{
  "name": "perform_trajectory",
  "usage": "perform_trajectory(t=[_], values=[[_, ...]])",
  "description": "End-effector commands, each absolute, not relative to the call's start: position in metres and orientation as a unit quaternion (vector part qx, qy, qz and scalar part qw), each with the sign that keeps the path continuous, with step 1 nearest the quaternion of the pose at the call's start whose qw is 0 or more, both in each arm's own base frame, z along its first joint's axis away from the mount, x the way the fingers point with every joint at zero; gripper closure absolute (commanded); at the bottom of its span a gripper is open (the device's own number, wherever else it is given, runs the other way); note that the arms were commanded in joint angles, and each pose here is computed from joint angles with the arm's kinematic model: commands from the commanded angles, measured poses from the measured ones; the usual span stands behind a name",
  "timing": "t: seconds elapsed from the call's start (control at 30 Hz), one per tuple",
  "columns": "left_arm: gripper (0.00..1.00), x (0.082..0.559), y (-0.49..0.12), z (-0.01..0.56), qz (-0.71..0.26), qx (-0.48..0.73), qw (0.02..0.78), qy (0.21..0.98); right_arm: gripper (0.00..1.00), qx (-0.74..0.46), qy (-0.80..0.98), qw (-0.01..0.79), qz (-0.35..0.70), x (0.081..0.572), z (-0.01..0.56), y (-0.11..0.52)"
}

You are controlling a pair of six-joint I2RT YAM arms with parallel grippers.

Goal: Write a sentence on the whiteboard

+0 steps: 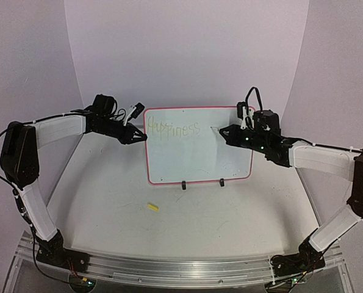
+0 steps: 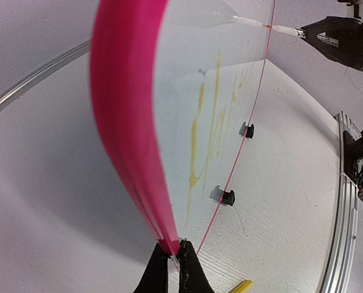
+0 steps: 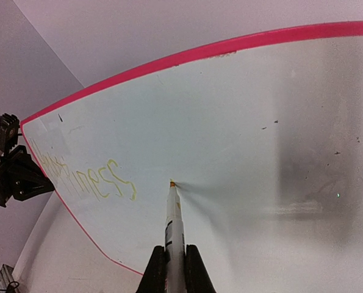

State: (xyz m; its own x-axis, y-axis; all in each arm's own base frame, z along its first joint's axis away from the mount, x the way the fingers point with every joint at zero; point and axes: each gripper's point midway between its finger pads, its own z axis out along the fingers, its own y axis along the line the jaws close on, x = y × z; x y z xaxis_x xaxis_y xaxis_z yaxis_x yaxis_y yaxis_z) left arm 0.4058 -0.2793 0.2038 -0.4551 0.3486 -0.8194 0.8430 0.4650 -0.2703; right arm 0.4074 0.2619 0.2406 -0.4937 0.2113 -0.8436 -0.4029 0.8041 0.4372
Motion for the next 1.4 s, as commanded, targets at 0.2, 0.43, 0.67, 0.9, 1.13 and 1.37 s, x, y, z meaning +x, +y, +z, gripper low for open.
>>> perform_trajectory(t=[0.2, 0.43, 0.67, 0.9, 1.13, 1.37], values=[[1.0, 0.399, -0.286, 0.212, -0.337, 0.406, 0.365, 0.767, 1.0, -0.04, 0.804, 0.512, 0.299, 0.413, 0.24, 0.254], [1.0, 0.399, -0.286, 0.214, -0.337, 0.406, 0.366, 0.766, 1.0, -0.034, 0.811, 0.498, 0.305, 0.406, 0.227, 0.252], [1.0, 0.399, -0.286, 0.214, -0.337, 0.406, 0.366, 0.767, 1.0, -0.047, 0.794, 0.511, 0.326, 0.401, 0.246, 0.256], [1.0, 0.399, -0.286, 0.214, -0.337, 0.407, 0.367, 0.766, 1.0, -0.07, 0.763, 0.536, 0.354, 0.392, 0.28, 0.26], [1.0, 0.399, -0.286, 0.214, -0.336, 0.407, 0.367, 0.766, 1.0, -0.066, 0.758, 0.55, 0.344, 0.403, 0.289, 0.261], [1.0, 0.399, -0.286, 0.214, -0.336, 0.407, 0.366, 0.766, 1.0, -0.051, 0.767, 0.547, 0.33, 0.415, 0.278, 0.262]])
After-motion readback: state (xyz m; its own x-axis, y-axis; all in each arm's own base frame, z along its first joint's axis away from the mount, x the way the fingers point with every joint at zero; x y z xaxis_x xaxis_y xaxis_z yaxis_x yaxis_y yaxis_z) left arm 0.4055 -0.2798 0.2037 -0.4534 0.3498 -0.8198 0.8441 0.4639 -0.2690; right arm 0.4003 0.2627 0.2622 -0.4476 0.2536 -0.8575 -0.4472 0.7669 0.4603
